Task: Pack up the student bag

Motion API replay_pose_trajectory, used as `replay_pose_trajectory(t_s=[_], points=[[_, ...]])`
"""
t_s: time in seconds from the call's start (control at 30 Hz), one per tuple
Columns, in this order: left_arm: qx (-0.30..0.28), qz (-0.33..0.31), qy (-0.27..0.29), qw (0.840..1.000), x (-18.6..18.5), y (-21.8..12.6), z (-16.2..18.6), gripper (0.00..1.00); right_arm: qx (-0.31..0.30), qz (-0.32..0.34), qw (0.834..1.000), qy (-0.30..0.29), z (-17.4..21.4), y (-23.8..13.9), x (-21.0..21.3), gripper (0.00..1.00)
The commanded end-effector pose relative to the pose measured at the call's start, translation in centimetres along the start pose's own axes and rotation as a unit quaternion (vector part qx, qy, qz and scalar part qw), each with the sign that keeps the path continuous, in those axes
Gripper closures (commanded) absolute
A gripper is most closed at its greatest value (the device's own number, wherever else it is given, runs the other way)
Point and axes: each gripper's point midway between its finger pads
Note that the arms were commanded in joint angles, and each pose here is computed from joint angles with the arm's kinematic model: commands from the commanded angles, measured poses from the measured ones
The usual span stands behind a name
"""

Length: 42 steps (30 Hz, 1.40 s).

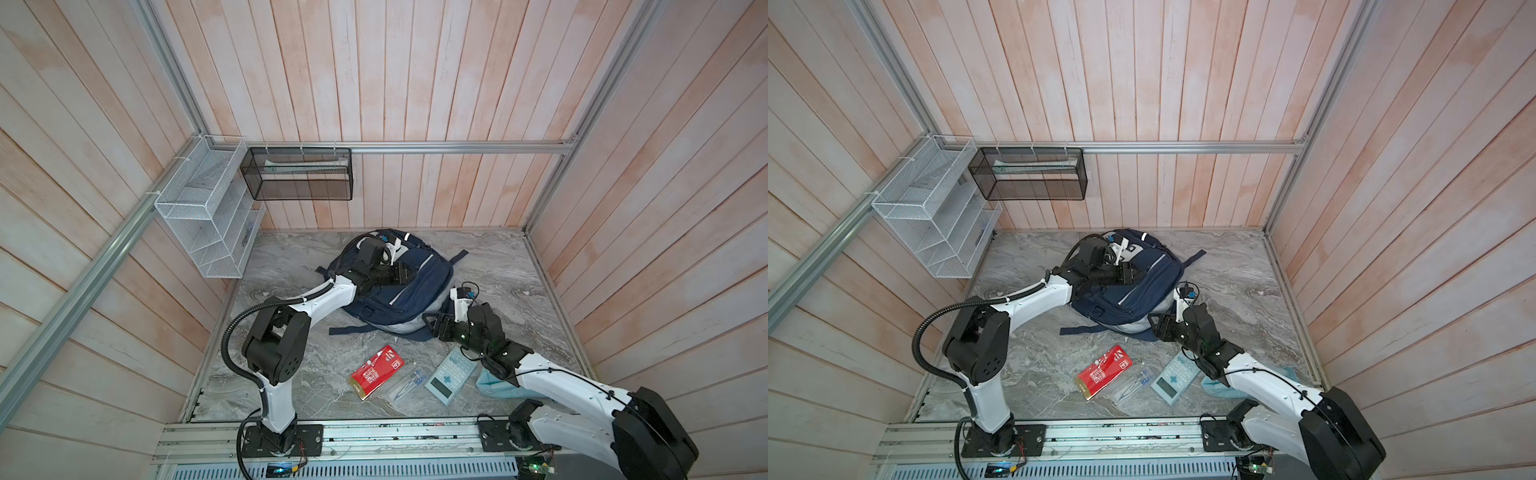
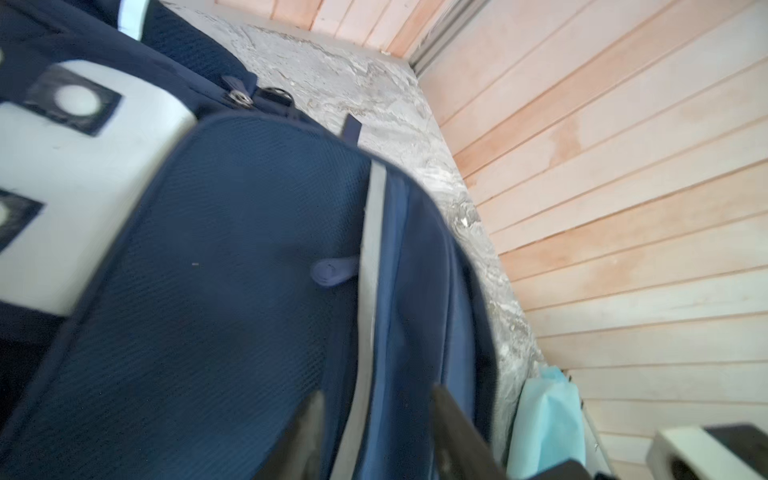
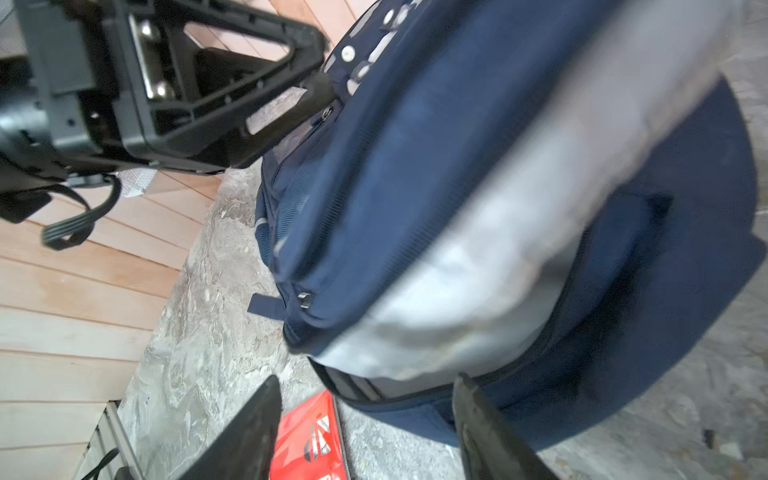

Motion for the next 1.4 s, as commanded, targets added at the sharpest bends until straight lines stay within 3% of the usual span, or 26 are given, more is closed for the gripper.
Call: replay_pose_trajectory(t_s=[0.0,0.17,0.3,0.4,0.5,0.6,0.63,0.67,0.77,0.8,0.93,1.1,1.37], points=[[-0.061,0.042,-0.02,0.997,-0.7,-3.9,-2.6,0.31,0.01,0.03,0.999,-0.028,2.4,0.5,-0.4,0.34],[-0.093,-0.009,-0.07,0.993,3.7,-8.7,0.2,0.24,0.054,0.012,0.998,-0.041,6.3,3.4,1.5,0.34],[-0.128,-0.072,-0.145,0.979,8.9,-11.5,4.6,0.24,0.096,0.034,0.993,-0.061,8.2,6.5,1.5,0.35],[-0.157,-0.099,-0.195,0.963,12.1,-12.2,7.2,0.24,0.088,0.052,0.993,-0.061,7.6,7.7,0.5,0.35],[-0.149,-0.096,-0.204,0.963,13.9,-10.2,7.4,0.24,0.069,0.075,0.993,-0.062,6.4,8.2,-0.8,0.36],[-0.15,-0.112,-0.205,0.961,15.8,-8.5,7.0,0.35,0.058,0.09,0.992,-0.07,5.1,7.9,-1.8,0.37],[-0.157,-0.123,-0.204,0.958,16.3,-8.4,6.9,0.43,0.053,0.092,0.992,-0.07,4.7,7.7,-2.1,0.37],[-0.16,-0.133,-0.205,0.957,16.9,-8.4,7.0,0.58,0.049,0.092,0.992,-0.07,4.4,7.4,-2.5,0.37],[-0.149,-0.117,-0.202,0.961,16.6,-7.4,6.8,0.95,0.043,0.08,0.992,-0.092,3.9,7.0,-3.0,0.37],[-0.148,-0.097,-0.204,0.963,15.8,-7.2,6.7,1.0,0.05,0.063,0.989,-0.122,4.0,7.0,-2.3,0.38],[-0.135,-0.038,-0.231,0.963,12.4,-6.7,6.7,1.0,-0.006,0.054,0.964,-0.261,5.4,5.1,2.3,0.35],[-0.148,0.018,-0.266,0.952,8.9,-7.5,6.2,1.0,-0.025,0.003,0.974,-0.226,6.4,5.9,4.9,0.33],[-0.136,0.033,-0.263,0.954,7.0,-7.5,6.9,1.0,-0.067,0.01,0.96,-0.272,4.2,11.9,7.1,0.32]])
Point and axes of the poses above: each gripper's point midway between its finger pads, its own y axis out along the fingers, its own x axis along the line the jaws close on, z = x × y, and after that the axes turned 3 degrees about y, right-handed
